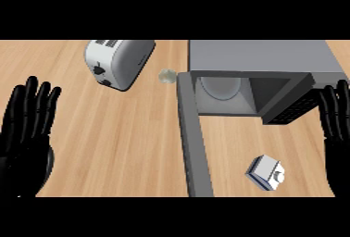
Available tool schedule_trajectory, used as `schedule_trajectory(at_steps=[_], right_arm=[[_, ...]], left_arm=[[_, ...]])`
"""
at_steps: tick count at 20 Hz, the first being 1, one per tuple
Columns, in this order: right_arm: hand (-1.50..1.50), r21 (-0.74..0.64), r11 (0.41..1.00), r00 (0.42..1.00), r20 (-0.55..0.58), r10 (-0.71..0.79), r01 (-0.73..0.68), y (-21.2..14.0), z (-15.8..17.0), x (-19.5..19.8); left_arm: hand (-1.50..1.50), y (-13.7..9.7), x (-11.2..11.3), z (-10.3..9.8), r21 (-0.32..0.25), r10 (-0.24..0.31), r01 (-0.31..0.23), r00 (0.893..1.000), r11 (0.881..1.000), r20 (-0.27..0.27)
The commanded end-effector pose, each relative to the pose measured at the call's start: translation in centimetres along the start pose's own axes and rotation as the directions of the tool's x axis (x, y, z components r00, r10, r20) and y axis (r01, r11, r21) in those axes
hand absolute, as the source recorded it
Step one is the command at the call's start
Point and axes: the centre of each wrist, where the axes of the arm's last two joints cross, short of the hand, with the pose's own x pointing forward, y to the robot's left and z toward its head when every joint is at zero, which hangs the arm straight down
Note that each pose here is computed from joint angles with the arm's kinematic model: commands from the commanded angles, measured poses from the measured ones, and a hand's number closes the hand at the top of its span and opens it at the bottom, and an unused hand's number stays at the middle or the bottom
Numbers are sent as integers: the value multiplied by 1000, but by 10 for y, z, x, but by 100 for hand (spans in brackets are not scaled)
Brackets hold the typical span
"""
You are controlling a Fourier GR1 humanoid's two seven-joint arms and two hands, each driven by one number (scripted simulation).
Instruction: Pick up the milk, place it into the microwave and close the microwave
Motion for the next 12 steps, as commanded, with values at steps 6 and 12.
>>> schedule_trajectory(at_steps=[6, 12], right_arm=[[-150, -272, 955, 991, 36, 129, -114, 46, 14, 23], [-150, -216, 968, 989, -97, 110, -128, 92, 51, 49]], left_arm=[[-150, 27, 8, -3, 128, -10, 16, 999, 992, -48], [-150, 33, 15, 33, 210, 43, -6, 984, 978, -173]])
